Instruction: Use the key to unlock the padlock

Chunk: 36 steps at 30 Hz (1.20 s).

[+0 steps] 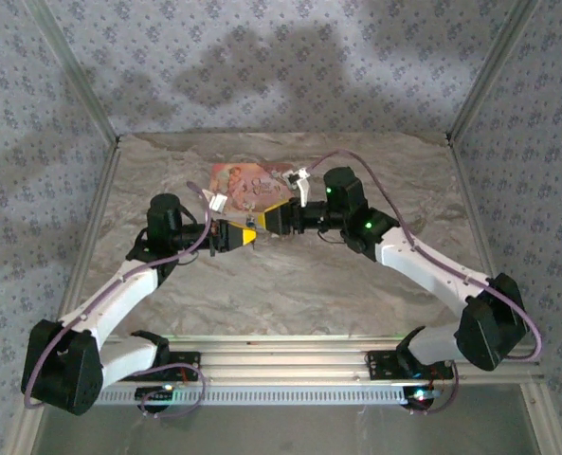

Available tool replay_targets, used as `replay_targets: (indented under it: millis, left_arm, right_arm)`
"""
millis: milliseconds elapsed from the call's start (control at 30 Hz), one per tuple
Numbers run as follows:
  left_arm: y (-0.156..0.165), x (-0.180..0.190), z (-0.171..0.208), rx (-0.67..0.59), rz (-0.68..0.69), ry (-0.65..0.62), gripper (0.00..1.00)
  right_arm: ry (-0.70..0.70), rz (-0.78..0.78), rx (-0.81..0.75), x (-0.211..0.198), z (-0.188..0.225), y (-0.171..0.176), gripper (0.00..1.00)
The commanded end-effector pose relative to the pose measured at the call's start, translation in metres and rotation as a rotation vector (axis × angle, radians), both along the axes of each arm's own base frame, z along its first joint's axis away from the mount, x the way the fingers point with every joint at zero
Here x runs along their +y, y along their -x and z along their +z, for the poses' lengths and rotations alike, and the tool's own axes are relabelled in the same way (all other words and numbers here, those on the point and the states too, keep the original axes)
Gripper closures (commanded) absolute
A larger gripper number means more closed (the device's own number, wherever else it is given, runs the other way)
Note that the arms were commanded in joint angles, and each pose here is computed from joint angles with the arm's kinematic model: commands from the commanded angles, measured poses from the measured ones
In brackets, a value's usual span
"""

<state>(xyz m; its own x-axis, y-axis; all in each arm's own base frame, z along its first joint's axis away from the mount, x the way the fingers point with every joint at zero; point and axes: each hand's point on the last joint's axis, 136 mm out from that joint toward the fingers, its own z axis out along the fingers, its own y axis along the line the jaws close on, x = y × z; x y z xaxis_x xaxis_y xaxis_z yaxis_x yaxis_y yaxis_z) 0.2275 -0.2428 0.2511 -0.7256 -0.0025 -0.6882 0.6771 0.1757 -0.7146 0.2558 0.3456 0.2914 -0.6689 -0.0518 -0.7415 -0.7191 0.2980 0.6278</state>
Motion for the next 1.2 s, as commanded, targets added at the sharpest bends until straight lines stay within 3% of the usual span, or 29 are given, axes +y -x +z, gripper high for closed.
replay_targets:
  millis: [0,233,300,433,667,800,867,967,1167]
  left_arm:
    - [0.007,0.001,0.021,-0.066,-0.034,0.02,1.0]
    - [0.013,0.003,0.027,-0.079,-0.038,0.028,1.0]
    - [0.014,0.003,0.029,-0.08,-0.041,0.029,1.0]
    - [0.015,0.002,0.03,-0.083,-0.047,0.031,1.0]
    - [0.017,0.003,0.026,-0.074,-0.049,0.022,1.0]
    - [0.01,0.005,0.023,-0.037,0.0,0.012,0.56]
    - [0.004,0.008,0.024,-0.008,0.028,0.037,0.45]
    - [-0.002,0.008,0.025,0.044,0.04,0.088,0.43]
    - [-0.003,0.007,0.027,0.058,0.03,0.11,0.51]
  right_arm:
    - [-0.021,0.043,0.012,0.013,0.001,0.008,0.48]
    - [-0.019,0.07,0.032,0.021,-0.006,0.01,0.58]
    - [-0.02,0.076,0.027,0.022,-0.007,0.012,0.69]
    - [-0.013,0.067,0.025,0.02,-0.011,0.011,1.0]
    - [-0.043,0.061,0.01,0.019,-0.01,0.011,1.0]
    - [-0.056,0.037,0.001,0.017,-0.009,0.008,1.0]
    - [-0.062,0.024,0.001,0.016,-0.009,0.006,1.0]
    - [-0.073,0.014,0.006,0.014,-0.007,0.002,1.0]
    - [-0.113,0.009,0.017,0.013,0.001,-0.005,1.0]
